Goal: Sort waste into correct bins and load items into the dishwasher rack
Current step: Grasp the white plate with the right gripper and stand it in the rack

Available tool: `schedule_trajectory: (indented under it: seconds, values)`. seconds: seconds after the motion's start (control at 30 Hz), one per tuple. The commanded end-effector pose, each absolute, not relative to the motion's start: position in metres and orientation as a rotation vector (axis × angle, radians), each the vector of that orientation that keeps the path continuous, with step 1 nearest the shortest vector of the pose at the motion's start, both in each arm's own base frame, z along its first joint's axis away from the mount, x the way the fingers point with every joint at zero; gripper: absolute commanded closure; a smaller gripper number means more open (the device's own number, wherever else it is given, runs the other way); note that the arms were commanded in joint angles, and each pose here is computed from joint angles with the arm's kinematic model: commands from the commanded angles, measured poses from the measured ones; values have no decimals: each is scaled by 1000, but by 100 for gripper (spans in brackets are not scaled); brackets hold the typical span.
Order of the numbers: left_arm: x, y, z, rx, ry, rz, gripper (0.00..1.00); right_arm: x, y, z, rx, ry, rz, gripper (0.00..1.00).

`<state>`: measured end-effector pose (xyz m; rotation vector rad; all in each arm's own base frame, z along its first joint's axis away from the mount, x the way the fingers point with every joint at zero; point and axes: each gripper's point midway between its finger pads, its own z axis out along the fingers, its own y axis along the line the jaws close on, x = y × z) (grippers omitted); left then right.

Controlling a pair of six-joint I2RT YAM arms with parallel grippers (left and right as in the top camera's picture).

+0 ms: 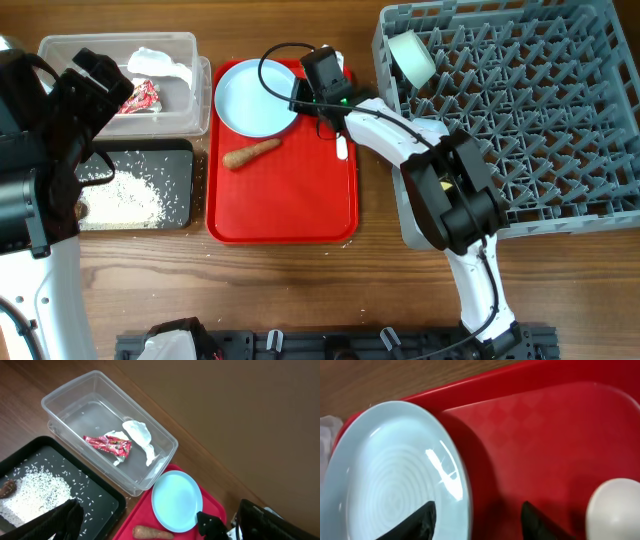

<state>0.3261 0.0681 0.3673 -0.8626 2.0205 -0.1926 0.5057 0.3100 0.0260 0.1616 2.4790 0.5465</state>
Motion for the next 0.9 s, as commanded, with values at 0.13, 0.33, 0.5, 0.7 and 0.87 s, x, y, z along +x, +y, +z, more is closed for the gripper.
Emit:
schedule_trajectory:
  seconds: [0.13, 0.33, 0.5, 0.7, 0.87]
  values:
    - [326, 73, 370, -871, 2005, -175, 0, 489, 330, -9, 150, 2527, 518, 74]
    - [326, 73, 370, -872, 2005, -175, 0, 483, 330, -14, 143, 2544, 455, 96]
    - [326, 73, 370, -872, 2005, -176, 0, 502, 316, 31, 114, 2480, 446, 96]
    - [326, 73, 370, -871, 2006, -176, 0, 516, 244, 208, 13, 2182, 226, 96]
    - [326, 73, 370, -872, 2005, -176, 0, 435, 81, 373, 182, 1910, -506, 96]
